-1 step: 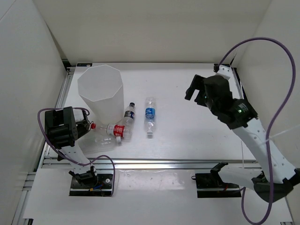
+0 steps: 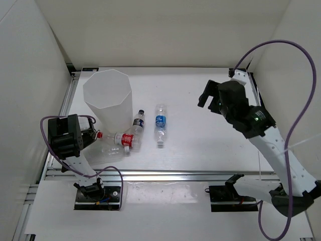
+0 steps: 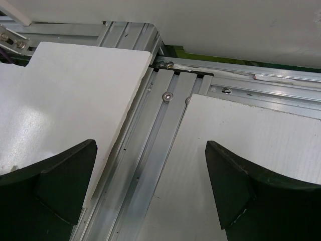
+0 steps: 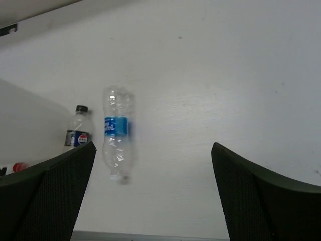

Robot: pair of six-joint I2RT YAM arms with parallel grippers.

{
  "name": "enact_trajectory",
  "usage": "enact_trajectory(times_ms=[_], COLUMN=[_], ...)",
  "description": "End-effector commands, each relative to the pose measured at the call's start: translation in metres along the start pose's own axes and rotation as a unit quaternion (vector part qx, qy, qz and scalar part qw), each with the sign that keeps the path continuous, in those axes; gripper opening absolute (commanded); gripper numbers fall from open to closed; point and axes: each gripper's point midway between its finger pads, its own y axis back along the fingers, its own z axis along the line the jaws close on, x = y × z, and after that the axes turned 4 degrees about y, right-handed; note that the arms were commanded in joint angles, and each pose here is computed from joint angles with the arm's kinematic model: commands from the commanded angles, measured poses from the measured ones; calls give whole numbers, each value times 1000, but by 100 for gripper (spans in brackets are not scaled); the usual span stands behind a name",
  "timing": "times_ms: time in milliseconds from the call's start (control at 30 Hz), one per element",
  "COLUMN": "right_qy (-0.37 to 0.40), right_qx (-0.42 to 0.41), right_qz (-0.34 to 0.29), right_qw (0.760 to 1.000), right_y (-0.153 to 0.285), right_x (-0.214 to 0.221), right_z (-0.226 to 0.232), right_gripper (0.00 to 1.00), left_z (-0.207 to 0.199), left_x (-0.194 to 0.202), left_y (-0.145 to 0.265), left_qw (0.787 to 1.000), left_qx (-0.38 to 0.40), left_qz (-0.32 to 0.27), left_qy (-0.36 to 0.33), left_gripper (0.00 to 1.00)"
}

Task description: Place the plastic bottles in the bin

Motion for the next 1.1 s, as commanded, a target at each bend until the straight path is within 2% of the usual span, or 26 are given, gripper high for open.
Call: enact_trajectory(times_ms=[0,33,67,167,233,367,433,500,533,733,800,833,933,1067], right_qy=[113,126,135,160,162,169,169,169,167,145,134,128,118,113], right_qx=[-127,-169,-176,-240,-264,-283,-282,-280,-292,-306,-307,-302,-297,-286], right_qz=[-9,10,26,117,131,211,213,237,229,289,296,315,331,348], right_qw=[985,977,975,950,942,920,920,915,913,895,895,891,888,886], right_y=[3,4,-1,-30,-50,-108,-126,-151,-156,-205,-213,-220,-229,-231], right_x=[-10,-5,1,49,62,111,111,131,124,165,168,184,198,215], right_z=[40,54,56,86,98,122,133,138,149,171,176,174,172,164], right_gripper=[100,100,100,100,100,100,100,100,100,100,100,100,93,90], left_z=[3,3,3,3,3,3,0,4,5,8,9,9,9,11], left_x=[-8,-8,-8,-8,-8,-8,-10,-9,-7,-5,-5,-5,-5,-4], left_y=[0,0,0,0,0,0,1,-3,-2,-7,-9,-9,-9,-11], left_qw=[999,999,999,999,999,999,999,999,999,998,998,998,998,997], left_qx=[-9,-9,-9,-9,-9,-9,-7,-20,-24,-44,-49,-49,-49,-56], left_qz=[-7,-7,-7,-7,-7,-7,-6,1,6,18,19,19,19,24], left_qy=[36,36,36,36,36,36,40,44,38,42,44,44,44,45], left_gripper=[100,100,100,100,100,100,100,100,100,100,100,100,100,100])
